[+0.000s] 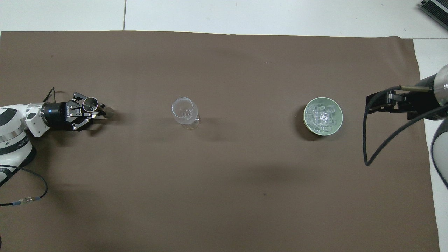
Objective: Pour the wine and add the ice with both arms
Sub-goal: 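Lift the metal cup with the left gripper toward the clear glass, then tilt the metal cup over the clear glass with the left gripper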
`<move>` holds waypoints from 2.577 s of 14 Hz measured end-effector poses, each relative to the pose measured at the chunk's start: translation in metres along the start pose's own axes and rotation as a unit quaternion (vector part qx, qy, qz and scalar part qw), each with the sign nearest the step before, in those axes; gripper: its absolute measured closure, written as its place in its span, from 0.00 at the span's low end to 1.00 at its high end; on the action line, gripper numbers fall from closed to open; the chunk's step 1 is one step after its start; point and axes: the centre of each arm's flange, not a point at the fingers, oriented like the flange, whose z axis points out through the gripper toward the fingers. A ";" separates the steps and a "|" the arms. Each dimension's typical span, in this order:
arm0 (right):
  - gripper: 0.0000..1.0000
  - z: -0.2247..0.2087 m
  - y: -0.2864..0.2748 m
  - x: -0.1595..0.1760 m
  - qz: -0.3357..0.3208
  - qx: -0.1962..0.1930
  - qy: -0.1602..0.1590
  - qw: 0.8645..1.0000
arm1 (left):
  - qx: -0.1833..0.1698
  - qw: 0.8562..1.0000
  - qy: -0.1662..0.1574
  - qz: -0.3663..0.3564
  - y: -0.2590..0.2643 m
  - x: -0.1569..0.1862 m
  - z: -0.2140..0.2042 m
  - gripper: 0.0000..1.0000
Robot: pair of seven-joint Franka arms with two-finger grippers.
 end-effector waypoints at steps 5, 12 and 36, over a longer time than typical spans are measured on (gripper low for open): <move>0.00 0.000 0.000 0.000 0.000 0.000 0.000 1.000 | -0.003 1.000 0.003 0.002 -0.001 0.002 0.004 0.78; 0.00 0.000 0.000 0.000 0.000 0.000 0.000 1.000 | -0.054 0.998 0.038 0.017 -0.010 0.049 0.043 0.79; 0.00 0.000 0.000 0.000 0.000 0.000 0.000 1.000 | -0.114 0.988 -0.100 0.018 0.009 0.207 0.177 0.79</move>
